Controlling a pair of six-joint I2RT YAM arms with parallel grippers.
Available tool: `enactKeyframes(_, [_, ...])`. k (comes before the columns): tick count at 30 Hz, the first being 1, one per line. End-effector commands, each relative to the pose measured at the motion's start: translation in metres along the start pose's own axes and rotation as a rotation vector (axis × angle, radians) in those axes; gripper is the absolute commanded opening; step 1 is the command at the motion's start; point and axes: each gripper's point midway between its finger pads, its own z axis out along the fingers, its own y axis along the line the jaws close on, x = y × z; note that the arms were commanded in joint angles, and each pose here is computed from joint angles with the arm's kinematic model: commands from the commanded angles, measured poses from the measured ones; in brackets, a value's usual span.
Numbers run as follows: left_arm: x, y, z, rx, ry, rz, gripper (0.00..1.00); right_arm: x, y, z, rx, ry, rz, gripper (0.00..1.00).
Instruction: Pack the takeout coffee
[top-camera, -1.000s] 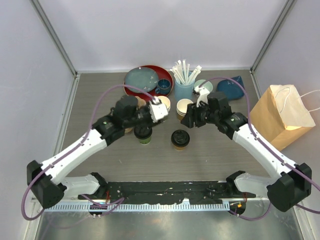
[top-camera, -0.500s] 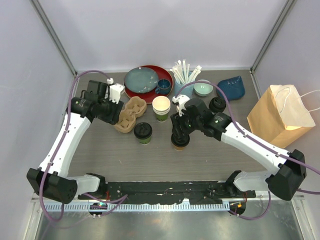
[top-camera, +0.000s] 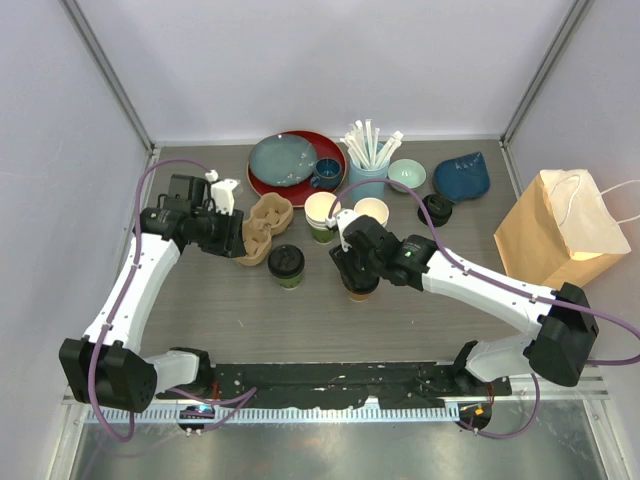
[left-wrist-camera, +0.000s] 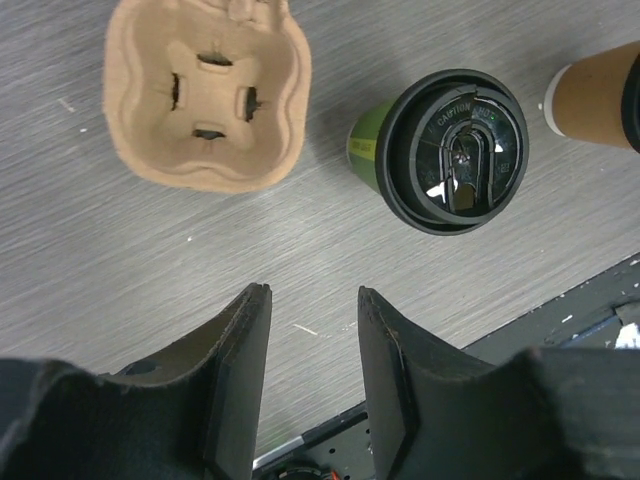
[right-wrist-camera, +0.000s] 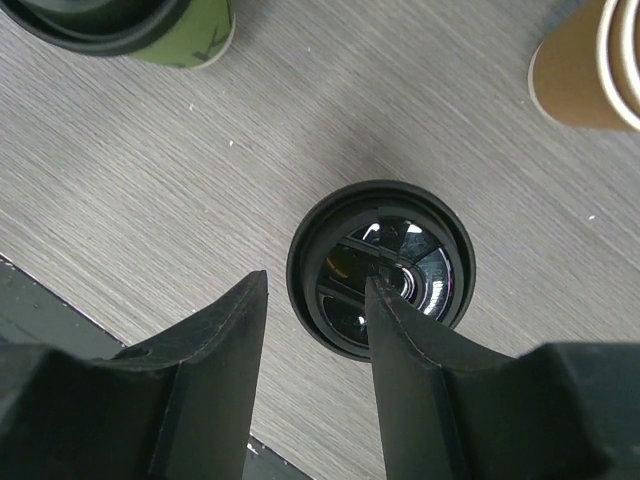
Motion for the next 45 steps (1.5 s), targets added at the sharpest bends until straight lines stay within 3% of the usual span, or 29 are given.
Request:
enactKeyframes(1, [-0.012,-0.019,0.008,0.122,-0.074,0.008,0.43,0.006,-0.004,0.01,0.044,0.004,0.013,0.49])
enactKeyframes(9, [-0.009,-0.029,0.025,0.166,-0.034,0.018,0.48,0.006,0.002,0.02,0.014,-0.009,0.009,0.43])
enactKeyframes(15, [0.007,-0.045,0.039,0.215,0.021,0.014,0.47,0.005,0.0,0.024,0.021,-0.019,-0.004,0.33])
enactKeyframes(25, [-0.002,-0.046,0.03,0.211,-0.029,0.049,0.46,-0.019,-0.002,0.038,0.041,-0.083,-0.049,0.18])
enactKeyframes(36, [-0.009,-0.047,0.028,0.21,-0.038,0.054,0.46,-0.051,-0.024,0.045,-0.001,-0.161,0.024,0.15])
enactKeyframes(45, [-0.012,-0.046,0.028,0.206,-0.039,0.055,0.46,-0.066,-0.034,0.064,-0.079,-0.148,0.048,0.14])
